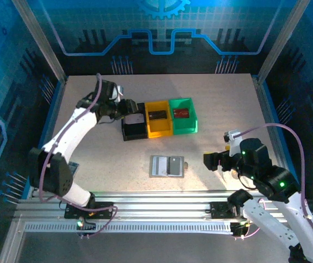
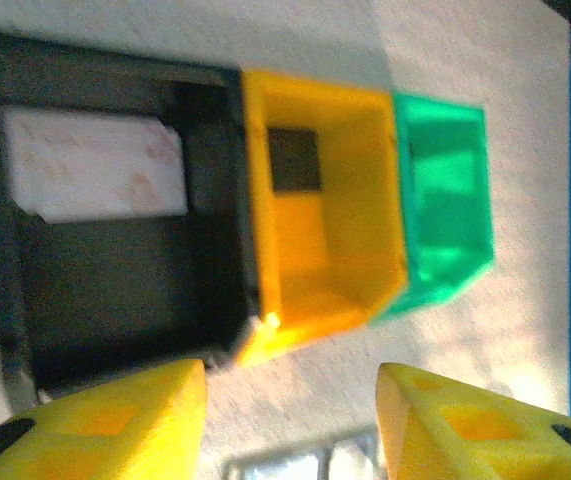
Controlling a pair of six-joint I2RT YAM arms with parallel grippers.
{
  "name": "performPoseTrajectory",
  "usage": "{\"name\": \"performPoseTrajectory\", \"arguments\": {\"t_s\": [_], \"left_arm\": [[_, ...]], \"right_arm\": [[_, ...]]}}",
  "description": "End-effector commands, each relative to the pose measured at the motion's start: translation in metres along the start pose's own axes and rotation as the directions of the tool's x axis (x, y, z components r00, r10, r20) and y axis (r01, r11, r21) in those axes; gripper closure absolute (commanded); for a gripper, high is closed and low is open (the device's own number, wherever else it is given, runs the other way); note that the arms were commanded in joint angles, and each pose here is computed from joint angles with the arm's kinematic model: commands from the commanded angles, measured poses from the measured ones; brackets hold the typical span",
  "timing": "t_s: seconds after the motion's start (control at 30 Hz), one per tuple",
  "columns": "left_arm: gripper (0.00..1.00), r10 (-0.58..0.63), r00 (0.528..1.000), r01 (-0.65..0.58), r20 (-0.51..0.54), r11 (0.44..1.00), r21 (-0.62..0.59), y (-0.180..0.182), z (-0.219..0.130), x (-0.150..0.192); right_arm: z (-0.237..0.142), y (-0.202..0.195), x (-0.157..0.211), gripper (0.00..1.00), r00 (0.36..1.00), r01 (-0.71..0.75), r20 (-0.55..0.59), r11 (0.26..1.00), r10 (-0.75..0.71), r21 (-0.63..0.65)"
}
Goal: Take the credit cards out of the card holder
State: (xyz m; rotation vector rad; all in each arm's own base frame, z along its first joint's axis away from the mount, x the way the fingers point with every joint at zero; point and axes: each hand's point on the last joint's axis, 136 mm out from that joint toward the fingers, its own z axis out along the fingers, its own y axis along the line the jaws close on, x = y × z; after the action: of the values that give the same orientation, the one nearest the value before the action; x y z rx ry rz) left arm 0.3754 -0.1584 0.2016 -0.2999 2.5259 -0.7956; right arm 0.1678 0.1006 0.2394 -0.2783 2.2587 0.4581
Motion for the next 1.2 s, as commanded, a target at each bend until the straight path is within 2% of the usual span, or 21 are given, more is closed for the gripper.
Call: {"name": "performPoseTrajectory", "arguments": {"t_s": [0.0, 0.2, 0.37, 0.53, 0.77, 1.17], "left_arm": [[0.49, -0.065, 0.993, 0.067, -0.094, 0.998, 0.013, -0.007, 0.008, 0.052], [0.48, -0.078, 0.976, 0.097, -0.201, 0.992, 0.086, -0.031, 0.021, 0.116], [0.47, -0.068, 0.965, 0.097, -0.252, 0.99, 0.105, -0.045, 0.033, 0.152], [0.47, -0.072, 0.949, 0.113, -0.308, 0.987, 0.118, -0.05, 0.048, 0.184], [0.49, -0.058, 0.931, 0.102, -0.36, 0.989, 0.106, -0.051, 0.068, 0.216], [0.56, -0.084, 0.914, 0.116, -0.397, 0.992, 0.057, -0.035, 0.091, 0.237]], "right_arm": [[0.001, 0.002, 0.001, 0.0, 0.999, -0.024, -0.047, 1.0, 0.024, 0.001], [0.003, 0.012, -0.006, 0.01, 0.995, -0.068, -0.079, 0.997, 0.066, -0.025], [0.025, 0.038, 0.002, 0.03, 0.979, -0.165, -0.144, 0.978, 0.146, -0.129], [0.057, 0.04, 0.026, 0.07, 0.961, -0.199, -0.214, 0.977, 0.177, -0.082], [0.092, 0.044, 0.051, 0.19, 0.932, -0.252, -0.277, 0.968, 0.235, -0.025], [0.131, 0.044, 0.075, 0.5, 0.896, -0.296, -0.342, 0.955, 0.285, 0.021]]}}
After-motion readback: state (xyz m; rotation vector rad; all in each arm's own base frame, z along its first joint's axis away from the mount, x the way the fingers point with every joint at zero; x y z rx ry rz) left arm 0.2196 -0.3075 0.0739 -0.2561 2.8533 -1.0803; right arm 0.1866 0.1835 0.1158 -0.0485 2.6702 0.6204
